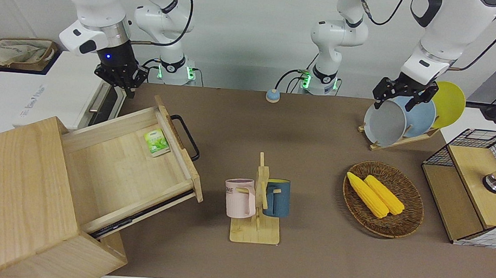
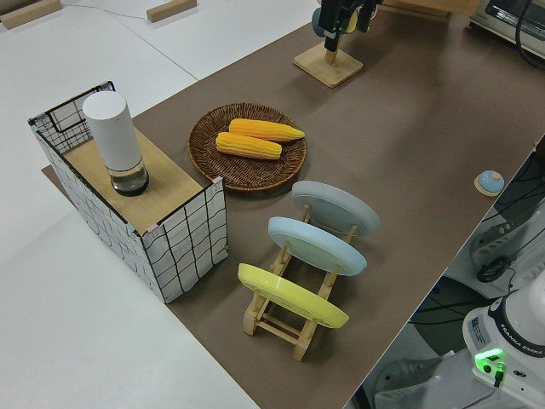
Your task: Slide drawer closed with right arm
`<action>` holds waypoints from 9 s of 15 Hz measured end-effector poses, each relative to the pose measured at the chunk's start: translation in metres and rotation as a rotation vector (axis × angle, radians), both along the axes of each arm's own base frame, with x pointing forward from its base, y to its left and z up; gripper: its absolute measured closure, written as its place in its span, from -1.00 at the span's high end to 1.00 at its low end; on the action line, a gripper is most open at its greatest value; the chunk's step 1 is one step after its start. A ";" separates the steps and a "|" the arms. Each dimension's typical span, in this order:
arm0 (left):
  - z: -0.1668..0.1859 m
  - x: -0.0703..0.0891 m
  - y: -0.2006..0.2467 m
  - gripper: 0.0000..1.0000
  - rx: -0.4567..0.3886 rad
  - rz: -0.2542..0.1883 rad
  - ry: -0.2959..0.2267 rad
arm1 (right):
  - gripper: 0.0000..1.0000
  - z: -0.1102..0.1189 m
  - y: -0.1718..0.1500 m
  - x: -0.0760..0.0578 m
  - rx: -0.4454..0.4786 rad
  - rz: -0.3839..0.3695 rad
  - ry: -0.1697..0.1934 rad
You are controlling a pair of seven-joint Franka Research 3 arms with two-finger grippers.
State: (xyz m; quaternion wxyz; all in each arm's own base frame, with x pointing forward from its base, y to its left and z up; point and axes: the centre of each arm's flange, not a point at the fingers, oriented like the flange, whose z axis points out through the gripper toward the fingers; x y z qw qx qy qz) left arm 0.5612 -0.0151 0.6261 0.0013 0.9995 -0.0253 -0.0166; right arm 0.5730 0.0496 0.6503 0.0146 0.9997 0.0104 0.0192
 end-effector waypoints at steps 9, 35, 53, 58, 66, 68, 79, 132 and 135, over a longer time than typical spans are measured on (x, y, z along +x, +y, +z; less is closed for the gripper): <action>0.000 0.000 0.000 0.99 0.000 0.000 0.000 | -0.98 0.018 0.128 -0.044 0.008 -0.208 -0.014; 0.000 0.000 0.000 0.99 0.000 0.000 0.000 | -0.98 -0.174 0.190 0.041 0.046 -1.027 -0.045; 0.000 0.000 0.000 0.99 0.000 0.000 0.000 | -0.98 -0.171 0.085 0.094 0.104 -1.057 -0.110; 0.000 0.000 0.000 0.99 0.000 0.000 0.000 | -0.98 -0.169 0.049 0.108 0.142 -1.054 -0.161; 0.000 0.000 0.000 0.99 0.000 0.000 0.000 | -0.98 -0.165 -0.019 0.120 0.205 -0.999 -0.164; 0.000 0.000 0.000 0.99 0.000 0.000 0.000 | -0.98 -0.163 -0.031 0.122 0.218 -0.983 -0.163; 0.000 0.000 0.000 0.99 0.000 0.000 0.000 | -0.98 -0.169 -0.072 0.128 0.226 -0.936 -0.162; 0.000 0.000 0.000 0.99 0.000 0.000 0.000 | -0.08 -0.041 0.026 0.010 -0.046 -0.020 0.046; 0.000 0.000 0.000 0.99 0.000 0.000 0.000 | 0.51 -0.038 0.032 0.010 -0.044 -0.020 0.040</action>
